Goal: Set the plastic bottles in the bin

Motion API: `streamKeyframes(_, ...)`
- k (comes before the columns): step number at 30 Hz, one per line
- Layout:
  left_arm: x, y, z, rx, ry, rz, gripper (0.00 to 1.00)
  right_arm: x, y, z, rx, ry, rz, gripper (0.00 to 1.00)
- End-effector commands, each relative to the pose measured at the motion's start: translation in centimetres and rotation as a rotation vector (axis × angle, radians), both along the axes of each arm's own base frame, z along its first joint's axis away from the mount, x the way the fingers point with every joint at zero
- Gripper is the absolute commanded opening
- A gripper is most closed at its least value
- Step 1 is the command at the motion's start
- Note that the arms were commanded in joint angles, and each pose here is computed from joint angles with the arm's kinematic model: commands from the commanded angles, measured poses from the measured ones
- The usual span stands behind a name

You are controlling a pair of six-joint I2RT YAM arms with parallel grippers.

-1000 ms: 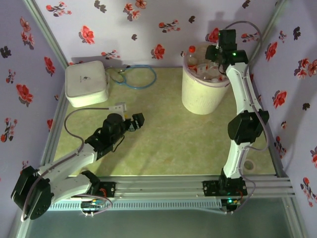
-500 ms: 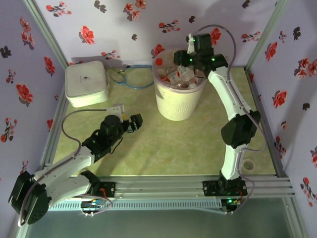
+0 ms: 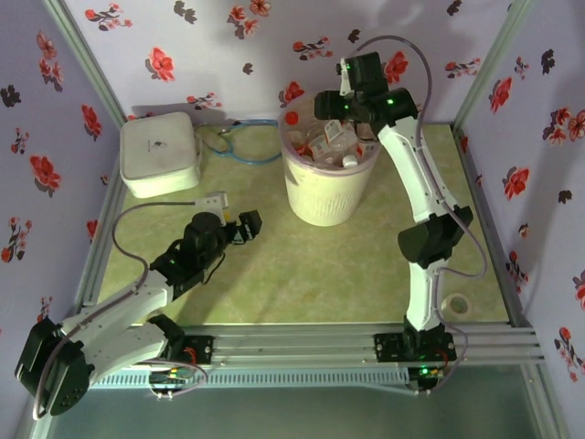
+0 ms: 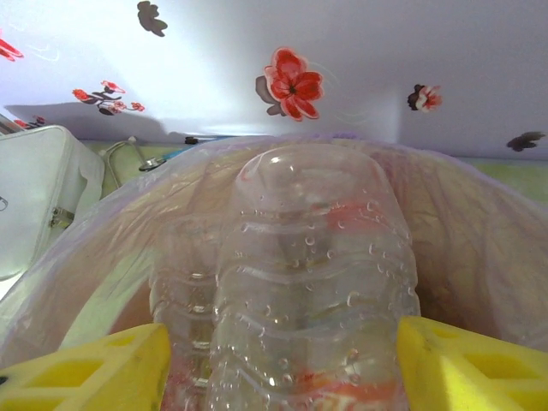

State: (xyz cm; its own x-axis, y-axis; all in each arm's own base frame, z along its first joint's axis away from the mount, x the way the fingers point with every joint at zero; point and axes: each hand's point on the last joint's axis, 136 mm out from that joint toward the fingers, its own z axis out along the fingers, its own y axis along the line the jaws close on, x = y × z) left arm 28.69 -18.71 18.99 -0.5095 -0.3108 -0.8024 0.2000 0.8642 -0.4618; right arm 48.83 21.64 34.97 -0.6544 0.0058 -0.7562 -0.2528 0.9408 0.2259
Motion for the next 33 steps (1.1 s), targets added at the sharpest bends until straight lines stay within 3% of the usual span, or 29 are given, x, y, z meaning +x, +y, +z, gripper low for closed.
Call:
streamKeyframes(1,0.5,0.4,0.7,0.027,-0.017,0.021,0.9,-0.9,-2.4,-0.5,-0.115,0.03,-0.048,0.72)
streamKeyframes(6,0.7,0.4,0.8,0.031,-0.019,0.023,0.9,-1.4,-1.8,1.6,-0.072,-0.019,0.0,0.72)
streamKeyframes(12,0.9,0.2,0.6,0.029,-0.012,0.019,0.9,-2.9,2.3,3.4,0.127,-0.011,0.204,0.73)
streamKeyframes(16,0.8,0.3,0.5,0.027,-0.011,0.02,0.9,-3.7,2.9,6.0,0.182,-0.071,0.243,0.73)
streamKeyframes(21,0.8,0.4,0.2,0.03,-0.006,0.023,0.9,-4.1,1.9,8.2,0.184,-0.133,0.22,0.74)
streamKeyframes(27,0.8,0.3,0.1,0.027,-0.005,0.023,0.9,-3.5,0.0,7.9,0.101,-0.152,0.131,0.73)
streamKeyframes(33,0.9,0.2,0.1,0.02,-0.004,0.022,0.9,-3.6,1.8,5.1,0.089,-0.081,0.173,0.61)
